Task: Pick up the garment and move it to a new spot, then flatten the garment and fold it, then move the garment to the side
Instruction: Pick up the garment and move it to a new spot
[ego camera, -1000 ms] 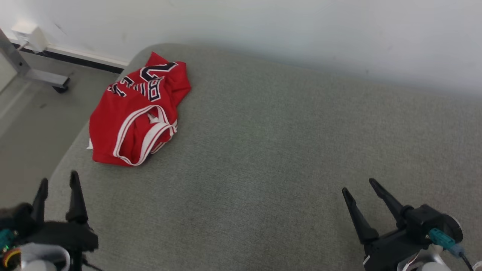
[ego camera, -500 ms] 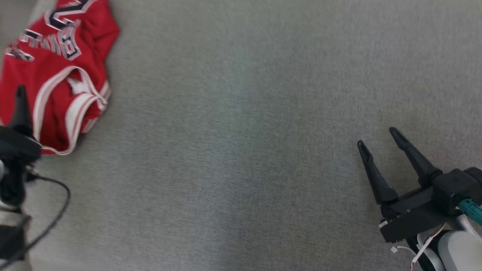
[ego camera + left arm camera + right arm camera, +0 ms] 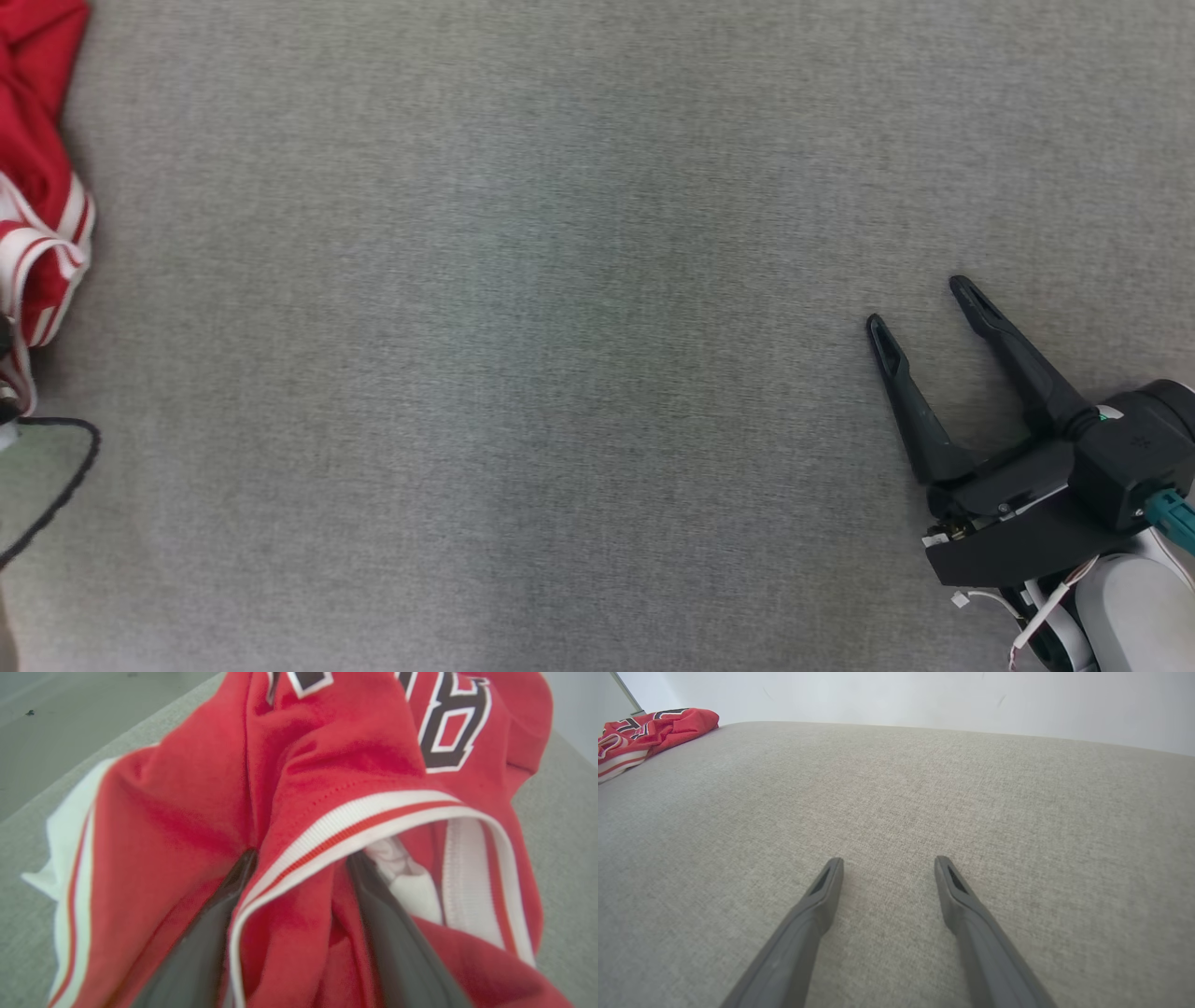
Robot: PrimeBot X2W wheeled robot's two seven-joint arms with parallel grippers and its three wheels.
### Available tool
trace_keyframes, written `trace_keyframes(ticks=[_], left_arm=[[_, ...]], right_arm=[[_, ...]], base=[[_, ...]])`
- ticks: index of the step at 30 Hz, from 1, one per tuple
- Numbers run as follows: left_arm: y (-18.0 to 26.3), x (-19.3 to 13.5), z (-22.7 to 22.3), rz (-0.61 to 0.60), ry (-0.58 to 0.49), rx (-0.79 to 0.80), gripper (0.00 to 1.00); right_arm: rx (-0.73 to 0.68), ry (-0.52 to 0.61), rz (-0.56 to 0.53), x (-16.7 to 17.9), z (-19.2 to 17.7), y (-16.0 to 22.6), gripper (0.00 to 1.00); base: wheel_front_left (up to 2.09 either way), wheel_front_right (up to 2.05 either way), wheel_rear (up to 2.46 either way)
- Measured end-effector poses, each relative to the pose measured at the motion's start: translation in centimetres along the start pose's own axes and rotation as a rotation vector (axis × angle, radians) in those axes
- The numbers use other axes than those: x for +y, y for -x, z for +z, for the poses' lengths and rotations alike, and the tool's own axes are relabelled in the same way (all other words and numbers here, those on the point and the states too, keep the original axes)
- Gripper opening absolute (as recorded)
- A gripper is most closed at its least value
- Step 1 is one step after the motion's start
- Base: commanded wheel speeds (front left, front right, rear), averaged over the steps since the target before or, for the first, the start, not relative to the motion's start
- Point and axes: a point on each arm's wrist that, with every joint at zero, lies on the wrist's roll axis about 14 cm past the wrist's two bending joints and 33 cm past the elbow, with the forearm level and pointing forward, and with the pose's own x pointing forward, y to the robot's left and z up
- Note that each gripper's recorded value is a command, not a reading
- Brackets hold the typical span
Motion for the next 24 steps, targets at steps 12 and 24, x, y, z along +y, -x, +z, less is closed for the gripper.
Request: trace_keyframes(ticks=[12, 24], left_arm=[[1.2, -1.6, 0.1, -0.075, -0.008, 0.029, 0.0], [8.8, -7.8, 11.0, -0.293, -0.151, -0.351, 0.0]], right_arm=[[-0.013, -0.001, -0.022, -0.2, 0.7, 1.0, 1.0], [-0.112, -0.025, -0.023, 1.8, 4.1, 2.4, 1.0]], base=[[0.0, 0.0, 0.0], [0.0, 0.0, 0.0]])
